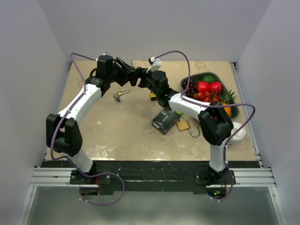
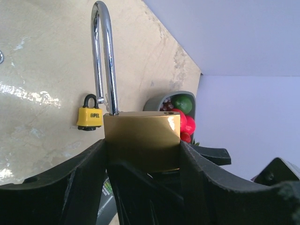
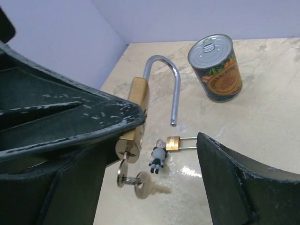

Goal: Lock with the key
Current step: Pick up the lock from the center of the board.

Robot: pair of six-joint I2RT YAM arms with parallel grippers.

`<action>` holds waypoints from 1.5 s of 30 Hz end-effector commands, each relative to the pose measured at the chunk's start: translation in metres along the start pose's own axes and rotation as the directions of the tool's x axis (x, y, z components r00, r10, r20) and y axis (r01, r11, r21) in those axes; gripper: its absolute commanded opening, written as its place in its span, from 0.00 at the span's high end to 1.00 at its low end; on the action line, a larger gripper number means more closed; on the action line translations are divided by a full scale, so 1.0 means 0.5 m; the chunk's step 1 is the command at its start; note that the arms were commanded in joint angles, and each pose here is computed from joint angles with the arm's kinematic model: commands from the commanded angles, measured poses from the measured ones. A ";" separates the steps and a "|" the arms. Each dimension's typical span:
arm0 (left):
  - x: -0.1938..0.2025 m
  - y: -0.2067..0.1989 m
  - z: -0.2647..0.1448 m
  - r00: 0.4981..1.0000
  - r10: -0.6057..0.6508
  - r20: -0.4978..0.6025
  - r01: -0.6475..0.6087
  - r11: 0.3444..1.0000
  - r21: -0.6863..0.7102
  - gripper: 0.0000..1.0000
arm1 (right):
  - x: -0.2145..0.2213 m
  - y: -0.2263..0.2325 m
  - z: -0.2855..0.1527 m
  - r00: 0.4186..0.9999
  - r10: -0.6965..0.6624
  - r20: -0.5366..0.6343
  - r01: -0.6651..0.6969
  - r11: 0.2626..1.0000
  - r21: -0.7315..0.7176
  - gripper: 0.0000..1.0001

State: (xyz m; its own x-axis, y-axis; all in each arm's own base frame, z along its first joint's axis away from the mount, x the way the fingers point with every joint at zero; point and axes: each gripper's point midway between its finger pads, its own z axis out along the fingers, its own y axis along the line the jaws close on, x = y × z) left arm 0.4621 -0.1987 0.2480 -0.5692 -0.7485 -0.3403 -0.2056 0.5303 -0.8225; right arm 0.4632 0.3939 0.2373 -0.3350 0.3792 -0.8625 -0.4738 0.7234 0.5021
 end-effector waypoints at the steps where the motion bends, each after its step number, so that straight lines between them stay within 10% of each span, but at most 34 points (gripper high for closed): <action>1: -0.050 -0.132 -0.039 0.998 -0.014 0.066 -0.001 0.977 0.214 1.00 | -0.080 0.017 0.018 0.992 -0.012 0.126 0.010 1.000 0.016 0.23; 22: -0.016 -0.124 -0.037 0.992 -0.123 -0.031 0.126 0.961 0.246 1.00 | -0.119 0.014 0.037 0.969 -0.005 0.246 0.000 1.000 0.023 0.40; 33: 0.004 -0.104 -0.032 0.979 -0.189 -0.079 0.202 0.955 0.219 1.00 | -0.140 0.009 0.033 0.957 -0.081 0.279 0.068 0.996 0.054 0.99; 38: -0.005 -0.097 -0.028 0.978 -0.197 -0.060 0.206 0.952 0.227 1.00 | -0.143 0.022 0.025 0.961 -0.088 0.263 0.082 0.996 0.031 1.00; 45: -0.053 -0.079 -0.035 0.993 -0.117 0.026 0.107 0.965 0.241 0.45 | -0.156 0.020 0.002 0.973 -0.036 0.227 0.038 0.999 -0.008 1.00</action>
State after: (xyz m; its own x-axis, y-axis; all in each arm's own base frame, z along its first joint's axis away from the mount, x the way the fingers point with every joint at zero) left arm 0.4677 -0.2100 0.2561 -0.5560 -0.8181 -0.1469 -0.2185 0.3143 -0.9238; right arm 0.4804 0.3996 0.2486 -0.2015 0.3687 -0.9074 -0.4817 0.7694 0.4196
